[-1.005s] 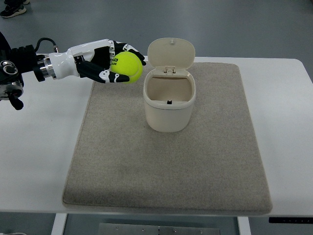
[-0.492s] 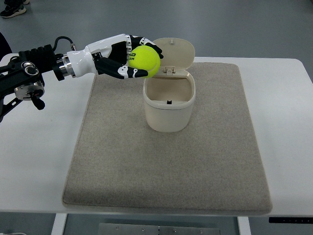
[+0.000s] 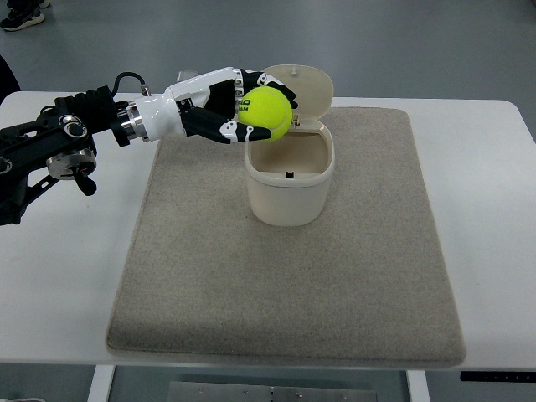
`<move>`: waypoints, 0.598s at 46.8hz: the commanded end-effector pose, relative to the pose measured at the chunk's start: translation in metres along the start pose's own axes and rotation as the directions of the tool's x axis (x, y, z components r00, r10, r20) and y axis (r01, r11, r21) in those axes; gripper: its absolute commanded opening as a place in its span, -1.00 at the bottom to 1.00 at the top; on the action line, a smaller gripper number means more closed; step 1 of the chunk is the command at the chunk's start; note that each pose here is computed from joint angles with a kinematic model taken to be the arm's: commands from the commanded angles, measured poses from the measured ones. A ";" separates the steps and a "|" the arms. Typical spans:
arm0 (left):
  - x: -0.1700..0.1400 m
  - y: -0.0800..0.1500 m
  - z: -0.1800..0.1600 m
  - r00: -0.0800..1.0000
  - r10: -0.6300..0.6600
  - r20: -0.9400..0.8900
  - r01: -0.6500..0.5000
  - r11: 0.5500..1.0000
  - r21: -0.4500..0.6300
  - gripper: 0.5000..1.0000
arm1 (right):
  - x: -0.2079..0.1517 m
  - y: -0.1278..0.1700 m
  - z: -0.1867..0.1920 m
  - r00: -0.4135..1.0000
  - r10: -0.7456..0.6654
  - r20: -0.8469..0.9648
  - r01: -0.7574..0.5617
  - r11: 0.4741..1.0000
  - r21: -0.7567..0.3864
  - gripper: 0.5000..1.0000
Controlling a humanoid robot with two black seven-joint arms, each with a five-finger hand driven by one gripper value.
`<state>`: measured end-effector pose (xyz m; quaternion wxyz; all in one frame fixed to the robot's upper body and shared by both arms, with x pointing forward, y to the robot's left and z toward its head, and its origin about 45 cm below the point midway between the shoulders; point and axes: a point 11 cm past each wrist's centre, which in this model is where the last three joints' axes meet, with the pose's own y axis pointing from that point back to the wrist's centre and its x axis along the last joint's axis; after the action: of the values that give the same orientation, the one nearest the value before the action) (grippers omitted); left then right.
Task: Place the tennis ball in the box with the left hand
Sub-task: 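Carry the ball with the left hand over the open cream bin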
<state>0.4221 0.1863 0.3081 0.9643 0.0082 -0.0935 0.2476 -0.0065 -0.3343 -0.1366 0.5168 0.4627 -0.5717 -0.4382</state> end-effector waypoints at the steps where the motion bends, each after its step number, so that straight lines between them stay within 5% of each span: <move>1: 0.000 0.000 -0.001 1.000 0.002 0.000 -0.002 1.000 0.001 -0.20 | 0.000 0.000 0.000 1.000 -0.001 0.000 0.001 1.000 0.000 0.60; 28: -0.002 -0.006 -0.005 1.000 0.015 -0.002 -0.015 1.000 -0.001 -0.05 | 0.000 0.000 0.000 1.000 0.000 0.000 0.000 1.000 0.000 0.60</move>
<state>0.4237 0.1799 0.3031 0.9627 0.0072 -0.0933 0.2540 -0.0066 -0.3343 -0.1366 0.5168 0.4627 -0.5716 -0.4382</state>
